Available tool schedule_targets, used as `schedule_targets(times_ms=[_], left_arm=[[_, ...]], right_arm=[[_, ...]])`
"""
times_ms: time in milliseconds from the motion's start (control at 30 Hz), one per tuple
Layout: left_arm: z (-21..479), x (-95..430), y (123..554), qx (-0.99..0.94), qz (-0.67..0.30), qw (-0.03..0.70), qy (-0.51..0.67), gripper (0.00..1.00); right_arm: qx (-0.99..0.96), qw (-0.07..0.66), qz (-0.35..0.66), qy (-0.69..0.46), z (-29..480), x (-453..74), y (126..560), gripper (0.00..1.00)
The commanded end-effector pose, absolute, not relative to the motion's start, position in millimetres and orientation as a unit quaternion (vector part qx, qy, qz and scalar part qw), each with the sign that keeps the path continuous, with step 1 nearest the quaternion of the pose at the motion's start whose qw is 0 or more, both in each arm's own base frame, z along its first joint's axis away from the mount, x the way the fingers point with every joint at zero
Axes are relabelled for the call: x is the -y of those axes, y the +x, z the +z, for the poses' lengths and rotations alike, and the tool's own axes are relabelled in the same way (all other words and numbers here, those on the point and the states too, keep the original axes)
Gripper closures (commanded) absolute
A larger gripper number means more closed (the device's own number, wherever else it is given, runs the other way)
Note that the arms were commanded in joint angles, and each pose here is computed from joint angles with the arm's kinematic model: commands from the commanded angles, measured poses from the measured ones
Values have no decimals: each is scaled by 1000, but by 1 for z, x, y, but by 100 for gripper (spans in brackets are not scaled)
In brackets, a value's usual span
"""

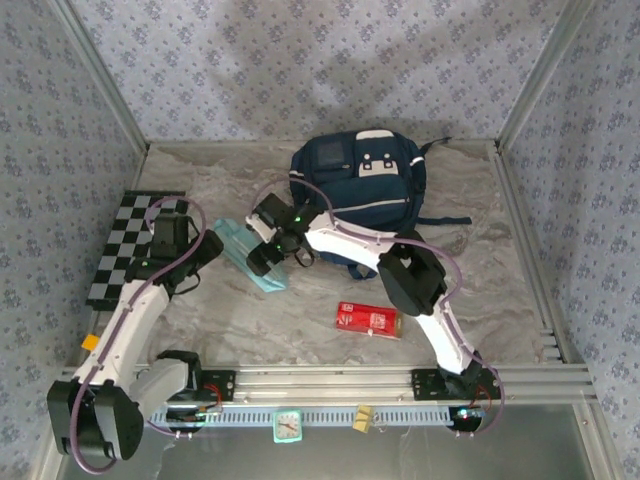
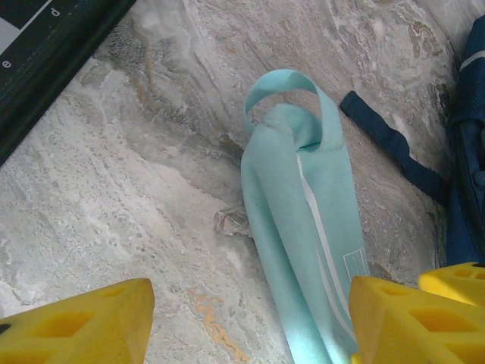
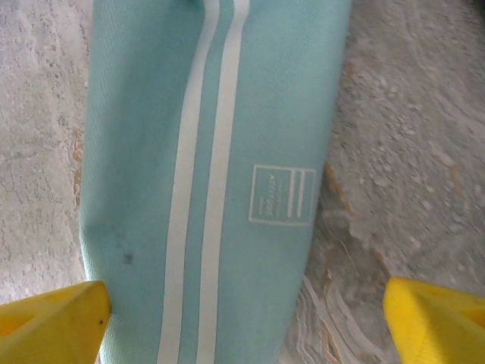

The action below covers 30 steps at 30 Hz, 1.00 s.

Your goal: Pack books, pencil case, and school supplies into a backpack

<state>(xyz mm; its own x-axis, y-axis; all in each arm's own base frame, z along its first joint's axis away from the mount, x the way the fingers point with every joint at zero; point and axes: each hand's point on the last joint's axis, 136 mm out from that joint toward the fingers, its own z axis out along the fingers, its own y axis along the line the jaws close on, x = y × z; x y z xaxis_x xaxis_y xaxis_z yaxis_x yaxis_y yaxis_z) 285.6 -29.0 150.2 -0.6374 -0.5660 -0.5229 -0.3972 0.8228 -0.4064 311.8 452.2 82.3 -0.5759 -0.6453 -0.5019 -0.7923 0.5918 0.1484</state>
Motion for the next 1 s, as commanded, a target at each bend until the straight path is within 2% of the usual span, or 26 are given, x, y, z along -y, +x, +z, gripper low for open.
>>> schedule_targets(times_ms=[0, 133, 233, 367, 567, 800, 967], left_arm=[[144, 31, 278, -899, -139, 311, -275, 31], [142, 29, 279, -895, -142, 313, -285, 31], [141, 30, 279, -895, -144, 312, -284, 31], [139, 28, 278, -894, -140, 312, -290, 30], [134, 29, 278, -894, -144, 306, -293, 30], [152, 33, 287, -890, -157, 326, -276, 30], [180, 47, 304, -891, -172, 359, -217, 30]], right_arm=[[-853, 196, 173, -452, 71, -465, 301, 6], [-859, 180, 153, -455, 53, -465, 301, 13], [-853, 177, 161, -464, 55, -469, 293, 14], [-861, 156, 148, -462, 41, -464, 290, 26], [-860, 158, 157, -460, 47, -465, 290, 49], [-865, 177, 191, -429, 98, -445, 285, 87], [-885, 199, 211, -364, 142, -399, 288, 94]])
